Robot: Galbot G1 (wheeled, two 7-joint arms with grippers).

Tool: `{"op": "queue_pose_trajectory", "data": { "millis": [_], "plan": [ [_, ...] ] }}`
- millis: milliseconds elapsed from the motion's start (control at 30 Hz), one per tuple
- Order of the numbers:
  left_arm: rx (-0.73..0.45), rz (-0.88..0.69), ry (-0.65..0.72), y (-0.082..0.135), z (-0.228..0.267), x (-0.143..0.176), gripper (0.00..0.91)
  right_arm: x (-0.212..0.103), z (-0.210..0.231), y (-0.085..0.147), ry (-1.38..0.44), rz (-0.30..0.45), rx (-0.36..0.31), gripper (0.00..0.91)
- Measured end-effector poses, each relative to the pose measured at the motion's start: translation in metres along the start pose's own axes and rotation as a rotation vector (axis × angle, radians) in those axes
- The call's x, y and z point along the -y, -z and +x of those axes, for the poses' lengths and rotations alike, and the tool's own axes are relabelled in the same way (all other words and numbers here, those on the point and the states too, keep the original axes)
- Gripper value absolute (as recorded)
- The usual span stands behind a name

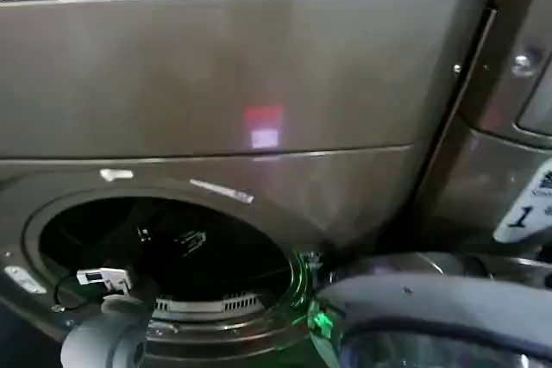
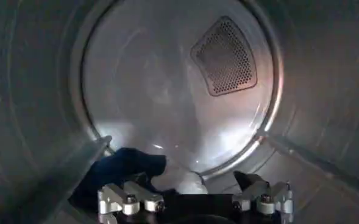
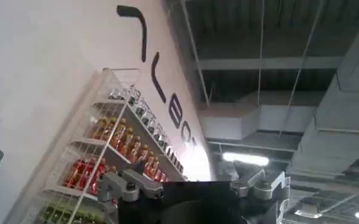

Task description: Grasp the clothes from the dryer.

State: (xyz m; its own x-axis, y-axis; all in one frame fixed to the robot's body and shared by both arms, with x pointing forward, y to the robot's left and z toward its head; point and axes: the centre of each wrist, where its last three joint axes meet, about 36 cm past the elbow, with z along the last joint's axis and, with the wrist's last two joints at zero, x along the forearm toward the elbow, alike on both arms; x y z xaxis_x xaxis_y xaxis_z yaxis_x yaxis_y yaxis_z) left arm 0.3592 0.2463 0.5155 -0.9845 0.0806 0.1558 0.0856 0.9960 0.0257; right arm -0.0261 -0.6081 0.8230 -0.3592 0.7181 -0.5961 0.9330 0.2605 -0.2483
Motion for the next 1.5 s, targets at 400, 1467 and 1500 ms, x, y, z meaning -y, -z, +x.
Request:
{"op": "queue_pose_trajectory", "data": {
  "millis": [400,1467,1500],
  "plan": [
    [0.032,0.008,-0.006,-0.005,-0.058,-0.001,0.907,0.007,-0.001,0.006,-0.007,0.003,0.008,0.907],
    [0.002,-0.052,0.009,0.012,-0.276,0.006,0.907,0.014,0.0,0.015,-0.007,-0.016,0.026,0.907],
    [-0.002,-0.054,0.013,0.014,-0.282,0.006,0.907,0.014,0.0,0.015,-0.007,-0.017,0.026,0.907]
  ]
}}
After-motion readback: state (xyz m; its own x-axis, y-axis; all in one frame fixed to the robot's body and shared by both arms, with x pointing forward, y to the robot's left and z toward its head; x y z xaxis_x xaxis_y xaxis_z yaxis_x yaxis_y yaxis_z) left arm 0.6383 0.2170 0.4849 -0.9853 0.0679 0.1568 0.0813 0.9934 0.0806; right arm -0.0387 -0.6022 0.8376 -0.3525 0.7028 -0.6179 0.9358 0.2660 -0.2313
